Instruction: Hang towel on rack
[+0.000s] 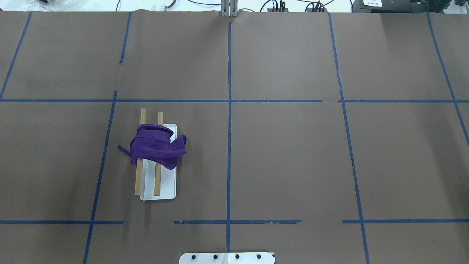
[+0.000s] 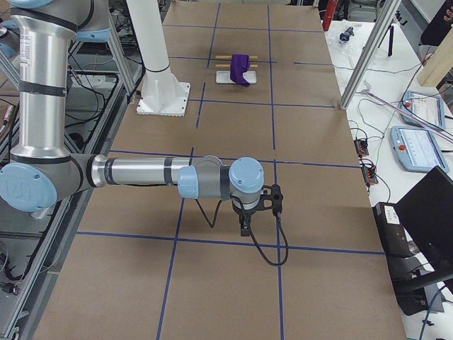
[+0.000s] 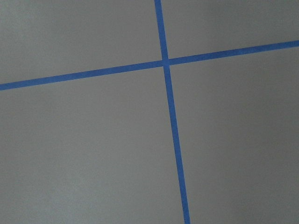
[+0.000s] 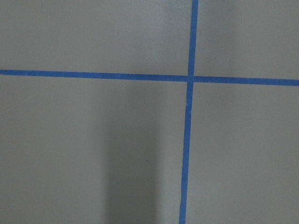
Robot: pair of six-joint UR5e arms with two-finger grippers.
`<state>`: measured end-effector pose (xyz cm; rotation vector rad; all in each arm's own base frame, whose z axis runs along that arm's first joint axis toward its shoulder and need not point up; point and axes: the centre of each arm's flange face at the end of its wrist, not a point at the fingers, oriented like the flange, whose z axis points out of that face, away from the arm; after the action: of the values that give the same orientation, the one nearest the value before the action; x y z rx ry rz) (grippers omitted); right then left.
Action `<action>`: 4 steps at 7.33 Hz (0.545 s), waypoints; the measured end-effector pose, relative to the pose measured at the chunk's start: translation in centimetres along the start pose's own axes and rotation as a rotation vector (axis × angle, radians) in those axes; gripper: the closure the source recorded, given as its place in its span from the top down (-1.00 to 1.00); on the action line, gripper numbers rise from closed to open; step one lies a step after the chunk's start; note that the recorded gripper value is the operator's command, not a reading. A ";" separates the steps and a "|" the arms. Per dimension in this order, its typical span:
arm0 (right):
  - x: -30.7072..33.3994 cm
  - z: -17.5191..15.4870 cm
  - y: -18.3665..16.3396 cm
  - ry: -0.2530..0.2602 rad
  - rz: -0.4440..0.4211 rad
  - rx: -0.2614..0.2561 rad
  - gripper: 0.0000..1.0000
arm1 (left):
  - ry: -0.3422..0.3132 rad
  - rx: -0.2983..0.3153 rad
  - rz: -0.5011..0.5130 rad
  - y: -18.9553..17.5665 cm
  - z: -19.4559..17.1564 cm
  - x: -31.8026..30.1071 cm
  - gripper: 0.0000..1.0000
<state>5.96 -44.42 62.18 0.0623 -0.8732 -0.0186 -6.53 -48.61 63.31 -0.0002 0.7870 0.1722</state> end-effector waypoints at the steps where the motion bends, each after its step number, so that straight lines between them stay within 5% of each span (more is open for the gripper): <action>1: 0.2 0.0 0.1 0.003 0.004 -0.001 1.00 | 0.000 0.002 0.002 0.0 0.0 0.1 1.00; 4: 0.8 -0.3 0.2 0.007 0.016 0.007 1.00 | -0.001 0.005 0.005 -0.1 -0.1 0.2 1.00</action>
<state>6.67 -44.21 62.58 0.0613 -0.8664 -0.0002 -6.50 -48.69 63.10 0.0063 0.7866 0.1752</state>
